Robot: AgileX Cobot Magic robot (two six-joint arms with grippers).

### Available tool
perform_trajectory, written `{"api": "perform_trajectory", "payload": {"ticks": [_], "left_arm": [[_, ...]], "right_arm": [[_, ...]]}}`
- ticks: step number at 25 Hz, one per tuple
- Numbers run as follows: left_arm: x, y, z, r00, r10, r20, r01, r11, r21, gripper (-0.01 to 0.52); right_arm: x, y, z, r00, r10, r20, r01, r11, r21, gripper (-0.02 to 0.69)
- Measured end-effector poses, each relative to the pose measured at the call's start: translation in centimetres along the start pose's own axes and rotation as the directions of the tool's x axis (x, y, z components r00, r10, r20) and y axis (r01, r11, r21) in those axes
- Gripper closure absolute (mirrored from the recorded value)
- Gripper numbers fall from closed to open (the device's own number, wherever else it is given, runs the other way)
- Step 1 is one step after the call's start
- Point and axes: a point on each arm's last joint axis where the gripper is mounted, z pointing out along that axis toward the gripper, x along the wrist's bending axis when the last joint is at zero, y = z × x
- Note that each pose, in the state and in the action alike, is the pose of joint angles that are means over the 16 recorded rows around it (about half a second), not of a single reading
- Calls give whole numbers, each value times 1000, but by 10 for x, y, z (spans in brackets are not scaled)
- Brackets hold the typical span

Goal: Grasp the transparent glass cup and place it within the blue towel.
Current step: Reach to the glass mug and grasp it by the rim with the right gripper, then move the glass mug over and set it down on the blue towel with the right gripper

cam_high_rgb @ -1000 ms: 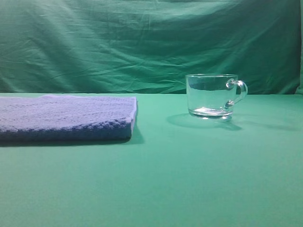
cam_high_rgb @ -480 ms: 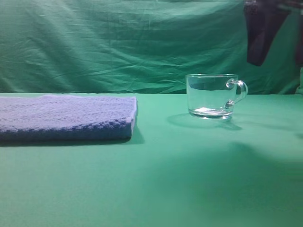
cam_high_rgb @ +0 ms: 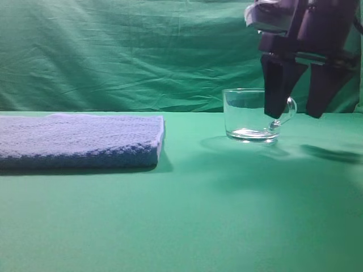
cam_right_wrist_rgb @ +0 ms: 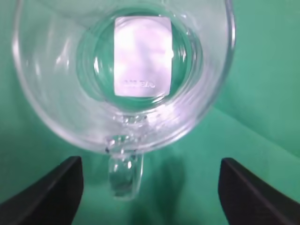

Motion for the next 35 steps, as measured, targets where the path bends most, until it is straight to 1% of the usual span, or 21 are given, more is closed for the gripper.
{"api": "perform_trajectory", "payload": {"ticks": [5, 7, 9, 13, 16, 19, 23, 26, 30, 35], "left_arm": [[0, 0, 0, 1000, 0, 0, 0, 1000, 0, 514], [0, 0, 0, 1000, 0, 0, 0, 1000, 0, 514], [0, 0, 0, 1000, 0, 0, 0, 1000, 0, 514], [0, 0, 0, 1000, 0, 0, 0, 1000, 0, 514], [0, 0, 0, 1000, 0, 0, 0, 1000, 0, 514], [0, 0, 0, 1000, 0, 0, 0, 1000, 0, 514], [0, 0, 0, 1000, 0, 0, 0, 1000, 0, 514], [0, 0, 0, 1000, 0, 0, 0, 1000, 0, 514], [0, 0, 0, 1000, 0, 0, 0, 1000, 0, 514], [0, 0, 0, 1000, 0, 0, 0, 1000, 0, 514]], "right_arm": [[-1, 4, 2, 1000, 1, -4, -1, 1000, -1, 496], [0, 8, -1, 1000, -3, -5, 3, 1000, -5, 536], [1, 13, -6, 1000, -11, -7, 11, 1000, -15, 559], [12, 30, -23, 999, -50, -10, 49, 997, -54, 562], [29, 47, -38, 995, -99, -11, 98, 990, -100, 562], [52, 66, -52, 986, -163, -14, 159, 976, -151, 562], [92, 89, -61, 965, -260, -21, 250, 945, -212, 562], [125, 102, -55, 943, -330, -30, 314, 918, -241, 562], [166, 113, -33, 912, -407, -48, 384, 889, -251, 562], [202, 119, 6, 882, -467, -65, 439, 864, -245, 556]]}}
